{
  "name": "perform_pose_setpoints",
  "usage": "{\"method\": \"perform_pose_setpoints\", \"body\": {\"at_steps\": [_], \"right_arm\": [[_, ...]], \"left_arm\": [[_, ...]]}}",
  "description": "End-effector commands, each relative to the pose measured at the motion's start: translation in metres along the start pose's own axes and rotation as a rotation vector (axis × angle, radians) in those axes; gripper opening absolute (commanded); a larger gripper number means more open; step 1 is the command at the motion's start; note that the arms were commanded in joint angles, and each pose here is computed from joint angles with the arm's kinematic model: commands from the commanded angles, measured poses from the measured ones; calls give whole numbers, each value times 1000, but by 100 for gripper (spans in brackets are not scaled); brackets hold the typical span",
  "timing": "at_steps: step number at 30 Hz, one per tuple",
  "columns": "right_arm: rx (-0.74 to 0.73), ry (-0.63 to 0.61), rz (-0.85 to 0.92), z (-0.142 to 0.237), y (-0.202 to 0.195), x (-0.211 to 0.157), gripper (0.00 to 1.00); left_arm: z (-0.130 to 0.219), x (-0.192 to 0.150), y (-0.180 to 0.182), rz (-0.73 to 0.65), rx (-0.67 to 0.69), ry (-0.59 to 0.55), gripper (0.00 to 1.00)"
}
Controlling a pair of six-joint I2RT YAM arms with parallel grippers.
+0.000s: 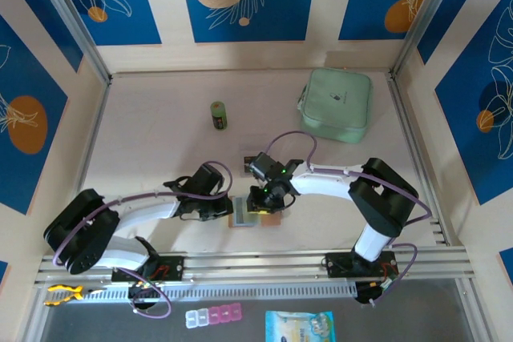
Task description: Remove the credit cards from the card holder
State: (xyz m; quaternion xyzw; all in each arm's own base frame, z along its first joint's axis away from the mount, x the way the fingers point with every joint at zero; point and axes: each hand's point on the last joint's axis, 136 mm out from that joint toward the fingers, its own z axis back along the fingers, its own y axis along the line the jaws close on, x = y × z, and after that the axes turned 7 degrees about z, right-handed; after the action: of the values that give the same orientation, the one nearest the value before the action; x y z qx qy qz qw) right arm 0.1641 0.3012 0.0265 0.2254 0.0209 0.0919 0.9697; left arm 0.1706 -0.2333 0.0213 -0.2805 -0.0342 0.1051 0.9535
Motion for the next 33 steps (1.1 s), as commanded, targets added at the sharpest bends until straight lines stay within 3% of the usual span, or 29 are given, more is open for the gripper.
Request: {"method": "perform_pose_setpoints", "body": {"at_steps": [1,13,33], "right_arm": [[1,14,-7,1,-5,-6,30],[20,10,-7,1,-6,-7,30],[27,-29,4,12,-3,-5,30]], "left_arm": [[10,2,-13,-27,-24,-15,14],[15,4,-54,-7,-184,4,29],[-4,-4,-63,27,-209,55,28]]}}
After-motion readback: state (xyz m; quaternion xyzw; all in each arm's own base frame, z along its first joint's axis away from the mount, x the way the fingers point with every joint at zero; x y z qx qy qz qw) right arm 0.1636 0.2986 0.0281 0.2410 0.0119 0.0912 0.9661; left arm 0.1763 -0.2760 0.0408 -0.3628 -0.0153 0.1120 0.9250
